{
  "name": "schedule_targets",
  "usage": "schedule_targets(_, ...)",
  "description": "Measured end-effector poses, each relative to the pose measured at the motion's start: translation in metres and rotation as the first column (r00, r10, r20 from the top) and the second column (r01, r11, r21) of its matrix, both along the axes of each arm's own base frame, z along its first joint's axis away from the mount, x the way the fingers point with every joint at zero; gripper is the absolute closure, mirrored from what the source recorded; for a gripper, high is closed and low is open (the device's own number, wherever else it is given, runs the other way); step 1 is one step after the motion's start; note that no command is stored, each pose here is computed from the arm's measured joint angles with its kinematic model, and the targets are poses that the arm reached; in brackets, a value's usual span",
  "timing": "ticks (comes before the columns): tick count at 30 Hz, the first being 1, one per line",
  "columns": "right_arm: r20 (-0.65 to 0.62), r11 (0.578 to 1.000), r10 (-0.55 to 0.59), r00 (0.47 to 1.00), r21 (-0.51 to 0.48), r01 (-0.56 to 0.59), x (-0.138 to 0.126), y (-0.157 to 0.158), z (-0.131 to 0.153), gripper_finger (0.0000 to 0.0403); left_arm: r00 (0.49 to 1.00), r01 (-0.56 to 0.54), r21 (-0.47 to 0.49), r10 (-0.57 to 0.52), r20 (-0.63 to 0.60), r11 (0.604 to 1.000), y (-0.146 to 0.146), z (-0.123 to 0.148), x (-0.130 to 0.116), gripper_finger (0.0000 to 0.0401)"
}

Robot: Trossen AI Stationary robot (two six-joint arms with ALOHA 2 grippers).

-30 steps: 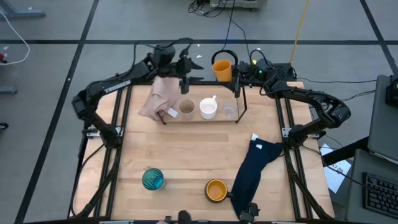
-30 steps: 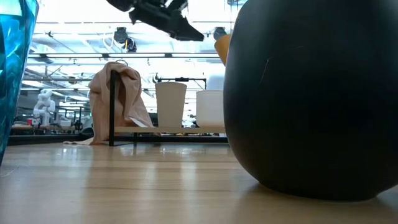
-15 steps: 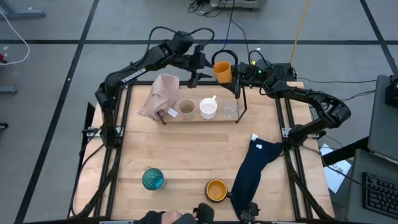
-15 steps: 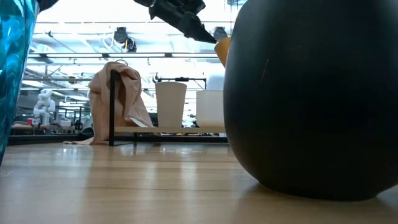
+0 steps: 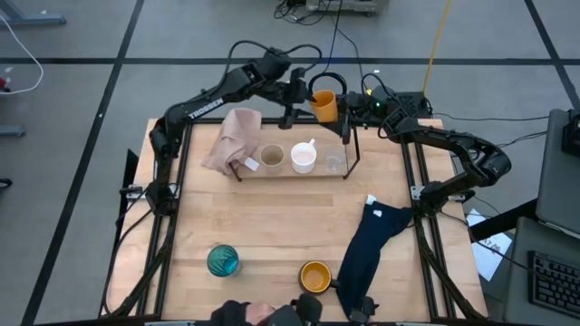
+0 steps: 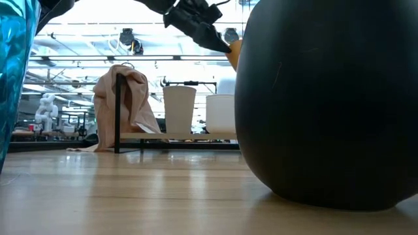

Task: Stack small to large cups/mugs on shelf
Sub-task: Put the orange cup on the shelf

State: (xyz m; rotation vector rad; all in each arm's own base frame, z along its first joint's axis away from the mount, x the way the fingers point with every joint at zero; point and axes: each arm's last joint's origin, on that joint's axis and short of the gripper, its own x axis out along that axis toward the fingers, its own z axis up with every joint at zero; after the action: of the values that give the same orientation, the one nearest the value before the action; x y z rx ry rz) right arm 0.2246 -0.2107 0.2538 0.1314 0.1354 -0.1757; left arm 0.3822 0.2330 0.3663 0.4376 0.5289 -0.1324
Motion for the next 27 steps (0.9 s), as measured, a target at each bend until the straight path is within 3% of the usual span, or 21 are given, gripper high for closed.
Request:
schedule_targets(4,0.001,1.0,0.013,1.0,0.004,-0.013,0.001,0.002,0.0,0.0114,1.0,0.008,0.004,-0.008,0.001,1.0,-0.002,0.0,0.001,0.0201)
schedule_targets(7,0.004,0.999,0.036,0.999,0.009,-0.036,0.003,0.004,0.0,0.0114,1.0,0.018,0.011,-0.018,0.0,1.0,-0.005,0.0,0.003,0.0223)
schedule_targets(15,0.014,0.999,0.04,0.999,0.015,-0.04,0.003,0.005,0.002,0.0114,0.998,0.052,0.041,-0.051,-0.03,0.998,-0.008,-0.003,0.003,0.0381)
schedule_targets(22,0.025,0.999,0.039,0.999,0.003,-0.039,0.003,0.005,0.004,0.011,0.998,0.056,0.05,-0.055,-0.027,0.997,-0.008,-0.003,0.003,0.0393)
schedule_targets(27,0.046,0.999,0.009,0.999,0.032,-0.011,0.001,0.007,0.01,0.0075,0.999,0.051,0.056,-0.05,-0.011,0.997,-0.008,-0.001,0.005,0.0397)
